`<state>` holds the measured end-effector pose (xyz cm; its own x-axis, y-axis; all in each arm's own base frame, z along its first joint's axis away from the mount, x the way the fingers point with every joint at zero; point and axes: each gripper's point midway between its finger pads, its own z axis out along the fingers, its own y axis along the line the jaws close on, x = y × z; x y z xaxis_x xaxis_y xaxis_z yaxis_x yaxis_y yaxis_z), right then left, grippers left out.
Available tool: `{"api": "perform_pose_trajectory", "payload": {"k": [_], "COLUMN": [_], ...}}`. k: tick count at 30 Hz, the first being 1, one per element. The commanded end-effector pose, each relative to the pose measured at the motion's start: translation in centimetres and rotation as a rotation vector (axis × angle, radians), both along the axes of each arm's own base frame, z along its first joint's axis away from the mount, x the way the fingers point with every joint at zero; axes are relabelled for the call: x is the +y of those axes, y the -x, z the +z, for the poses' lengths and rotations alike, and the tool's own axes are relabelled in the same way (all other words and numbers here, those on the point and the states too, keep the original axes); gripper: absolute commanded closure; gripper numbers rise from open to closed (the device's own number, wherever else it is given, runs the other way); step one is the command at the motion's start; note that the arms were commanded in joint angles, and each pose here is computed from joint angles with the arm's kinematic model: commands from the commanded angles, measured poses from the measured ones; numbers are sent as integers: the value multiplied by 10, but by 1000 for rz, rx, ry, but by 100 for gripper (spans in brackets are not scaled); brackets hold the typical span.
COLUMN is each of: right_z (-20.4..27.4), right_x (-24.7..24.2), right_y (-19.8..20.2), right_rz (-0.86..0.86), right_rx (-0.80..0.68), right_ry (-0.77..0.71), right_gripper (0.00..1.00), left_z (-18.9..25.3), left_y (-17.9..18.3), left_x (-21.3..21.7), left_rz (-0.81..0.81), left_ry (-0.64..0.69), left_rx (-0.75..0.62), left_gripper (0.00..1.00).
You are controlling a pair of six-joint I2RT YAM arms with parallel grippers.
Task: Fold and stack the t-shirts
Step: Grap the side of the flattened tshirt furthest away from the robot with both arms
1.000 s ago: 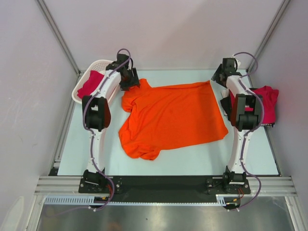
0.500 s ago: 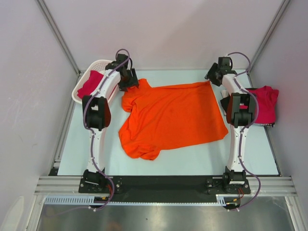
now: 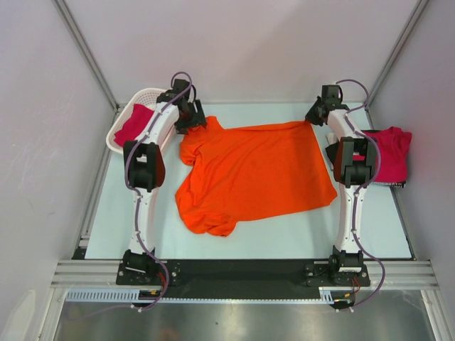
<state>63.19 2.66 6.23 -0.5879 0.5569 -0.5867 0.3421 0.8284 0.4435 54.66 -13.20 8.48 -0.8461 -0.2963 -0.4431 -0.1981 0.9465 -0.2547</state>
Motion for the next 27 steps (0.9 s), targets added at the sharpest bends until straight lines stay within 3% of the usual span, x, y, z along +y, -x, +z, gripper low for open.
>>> {"api": "perform_pose_trajectory", "payload": {"k": [1, 5, 9, 20, 23, 24, 26, 27], "right_z": [16, 17, 17, 31, 32, 31, 29, 30], "right_x": [9, 9, 9, -2, -2, -2, -2, -2], "right_y": [-9, -7, -2, 8, 10, 11, 14, 14], "right_rz": [13, 16, 25, 30, 40, 43, 45, 46], "right_rx": [-41, -41, -36, -41, -40, -36, -30, -30], "right_ry": [-11, -10, -3, 18, 22, 25, 25, 26], "right_gripper": [100, 100, 100, 100, 100, 100, 100, 100], "left_z": [26, 26, 10, -11, -2, 4, 4, 5], "left_y": [-15, -16, -18, -45, -58, -63, -67, -68], "left_x": [-2, -4, -6, -18, -19, -21, -24, -26], "left_rz": [16, 12, 14, 42, 67, 65, 72, 71], "left_ry": [25, 37, 42, 85, 103, 120, 152, 163], "left_rx": [-74, -73, -53, -100, -157, -181, -186, -190], "left_gripper": [19, 6, 3, 13, 20, 32, 44, 55]}}
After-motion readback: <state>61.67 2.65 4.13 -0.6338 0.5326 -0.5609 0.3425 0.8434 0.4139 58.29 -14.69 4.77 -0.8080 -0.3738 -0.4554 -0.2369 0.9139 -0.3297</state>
